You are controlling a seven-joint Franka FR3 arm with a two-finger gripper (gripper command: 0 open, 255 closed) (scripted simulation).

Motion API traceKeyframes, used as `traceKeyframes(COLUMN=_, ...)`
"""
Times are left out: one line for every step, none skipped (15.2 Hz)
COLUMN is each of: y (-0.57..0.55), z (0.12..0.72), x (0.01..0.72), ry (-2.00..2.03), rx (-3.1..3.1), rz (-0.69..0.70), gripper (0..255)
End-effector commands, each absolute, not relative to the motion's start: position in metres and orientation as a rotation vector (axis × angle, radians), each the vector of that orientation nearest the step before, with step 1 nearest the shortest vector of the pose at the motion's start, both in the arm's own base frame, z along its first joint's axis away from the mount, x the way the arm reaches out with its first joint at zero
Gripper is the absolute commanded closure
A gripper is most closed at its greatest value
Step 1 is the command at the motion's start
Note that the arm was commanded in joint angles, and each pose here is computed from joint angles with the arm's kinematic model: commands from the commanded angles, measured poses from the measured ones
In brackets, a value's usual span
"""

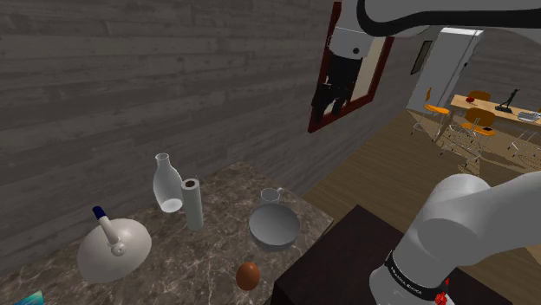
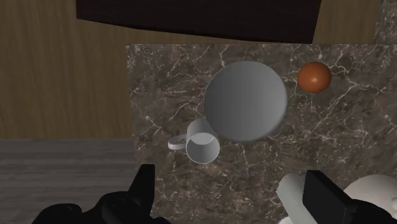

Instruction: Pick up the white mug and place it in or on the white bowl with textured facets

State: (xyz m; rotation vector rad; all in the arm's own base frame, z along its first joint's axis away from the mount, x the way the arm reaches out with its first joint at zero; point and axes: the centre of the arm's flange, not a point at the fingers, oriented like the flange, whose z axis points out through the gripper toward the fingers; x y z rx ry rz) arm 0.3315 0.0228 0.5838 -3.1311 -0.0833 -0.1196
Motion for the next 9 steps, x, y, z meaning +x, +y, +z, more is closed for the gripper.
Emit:
traceKeyframes(y=0.023, z=0.584, x=0.331, ry=-0.083, rx=-3.131, rz=-0.120, gripper=0)
traceKeyframes(y=0.026, z=0.572, x=0.335, ry=-0.066, rx=-3.133, rz=-0.125, gripper=0)
traceKeyframes(y=0.029, z=0.559, x=0.339, ry=-0.049, rx=-3.136, rz=-0.131, gripper=0)
traceKeyframes(y=0.032, z=0.547, x=0.343, ry=-0.031, rx=-3.138, rz=-0.136, gripper=0)
traceKeyframes(y=0.035, z=0.535, x=0.347, ry=-0.014, rx=-3.140, rz=-0.142, gripper=0)
traceKeyframes(y=0.038, z=0.523, x=0.351, ry=0.003, rx=-3.142, rz=-0.148, gripper=0)
traceKeyframes(y=0.041, z=0.511, x=0.355, ry=0.021, rx=-3.144, rz=-0.153, gripper=0)
traceKeyframes(y=0.044, z=0.499, x=0.359, ry=0.038, rx=-3.145, rz=-0.159, gripper=0)
traceKeyframes(y=0.046, z=0.486, x=0.364, ry=0.056, rx=-3.147, rz=-0.165, gripper=0)
